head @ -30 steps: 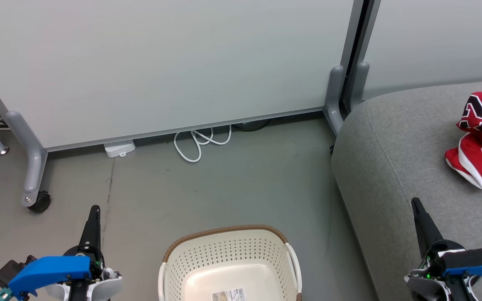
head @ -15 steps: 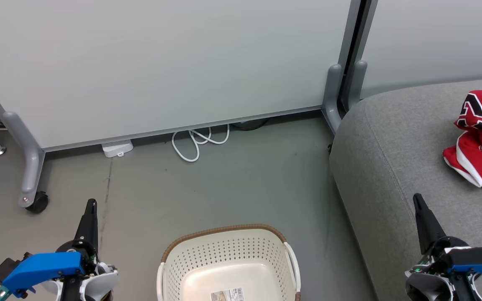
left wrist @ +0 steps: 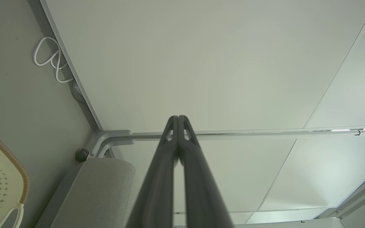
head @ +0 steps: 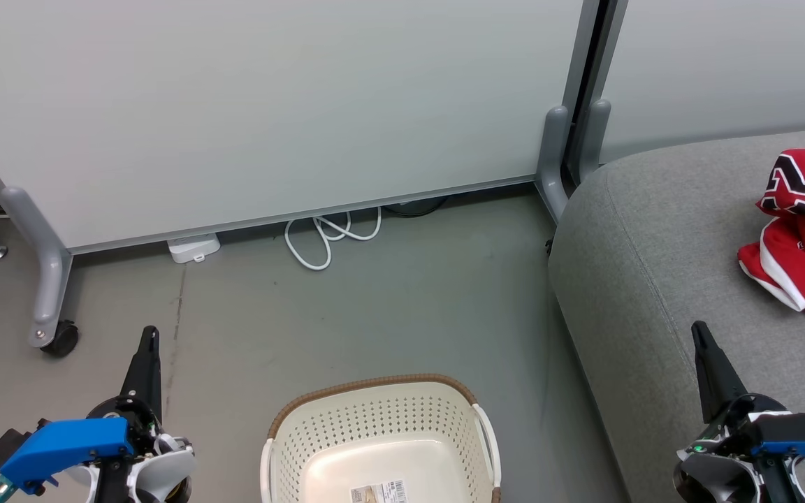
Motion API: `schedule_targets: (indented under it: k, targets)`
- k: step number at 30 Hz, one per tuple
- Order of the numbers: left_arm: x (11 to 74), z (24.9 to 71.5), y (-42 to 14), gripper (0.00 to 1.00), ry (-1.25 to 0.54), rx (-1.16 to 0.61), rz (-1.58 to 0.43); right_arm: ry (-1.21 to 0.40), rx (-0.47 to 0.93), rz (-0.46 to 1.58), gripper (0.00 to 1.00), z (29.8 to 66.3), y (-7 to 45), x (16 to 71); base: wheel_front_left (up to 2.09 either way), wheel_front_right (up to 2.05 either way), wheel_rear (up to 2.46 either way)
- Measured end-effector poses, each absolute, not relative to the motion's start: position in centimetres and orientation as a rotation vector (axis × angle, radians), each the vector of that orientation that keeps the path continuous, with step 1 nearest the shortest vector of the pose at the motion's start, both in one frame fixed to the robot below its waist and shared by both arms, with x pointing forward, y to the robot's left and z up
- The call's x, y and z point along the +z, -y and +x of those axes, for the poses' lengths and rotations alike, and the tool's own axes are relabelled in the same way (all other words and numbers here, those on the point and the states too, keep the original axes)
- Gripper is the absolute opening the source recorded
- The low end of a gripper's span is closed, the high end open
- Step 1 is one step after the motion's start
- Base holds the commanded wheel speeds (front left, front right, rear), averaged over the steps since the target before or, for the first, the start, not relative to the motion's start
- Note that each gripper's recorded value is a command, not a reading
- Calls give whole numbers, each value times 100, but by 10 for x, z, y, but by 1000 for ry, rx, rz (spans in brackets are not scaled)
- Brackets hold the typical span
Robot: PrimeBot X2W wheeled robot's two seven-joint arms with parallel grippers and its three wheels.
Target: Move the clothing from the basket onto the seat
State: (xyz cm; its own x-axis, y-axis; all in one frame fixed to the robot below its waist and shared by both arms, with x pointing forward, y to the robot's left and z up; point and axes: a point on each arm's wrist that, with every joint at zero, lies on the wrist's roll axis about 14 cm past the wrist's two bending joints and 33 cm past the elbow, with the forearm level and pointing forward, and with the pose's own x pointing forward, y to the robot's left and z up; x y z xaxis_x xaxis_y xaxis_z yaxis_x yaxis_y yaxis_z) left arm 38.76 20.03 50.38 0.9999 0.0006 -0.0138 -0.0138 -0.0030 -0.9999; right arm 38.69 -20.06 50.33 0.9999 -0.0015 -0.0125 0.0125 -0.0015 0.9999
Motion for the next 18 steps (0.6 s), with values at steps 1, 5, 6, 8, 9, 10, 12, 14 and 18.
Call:
schedule_targets:
  k: [1, 5, 6, 8, 9, 10, 12, 14, 18]
  targets:
    - [504, 388, -200, 0, -10, 11, -1574, -9, -11, 1572, 0, 387, 201, 503, 0, 0, 0]
    - [504, 388, -200, 0, -10, 11, -1574, -8, -11, 1572, 0, 387, 201, 503, 0, 0, 0]
    - [504, 388, -200, 0, -10, 11, -1574, -8, -11, 1572, 0, 387, 201, 503, 0, 0, 0]
    - [504, 388, -200, 0, -10, 11, -1574, -8, -11, 1572, 0, 387, 201, 503, 0, 0, 0]
    - [504, 388, -200, 0, -10, 11, -1574, -8, -11, 1572, 0, 387, 201, 503, 0, 0, 0]
    - [504, 388, -200, 0, -10, 11, -1574, -8, -11, 1572, 0, 387, 201, 503, 0, 0, 0]
    - [504, 388, -200, 0, -10, 11, -1574, -8, -11, 1572, 0, 387, 201, 503, 0, 0, 0]
    - [504, 388, -200, 0, -10, 11, -1574, -8, -11, 1572, 0, 387, 201, 503, 0, 0, 0]
    - [504, 388, -200, 0, -10, 11, -1574, -8, -10, 1572, 0, 387, 201, 503, 0, 0, 0]
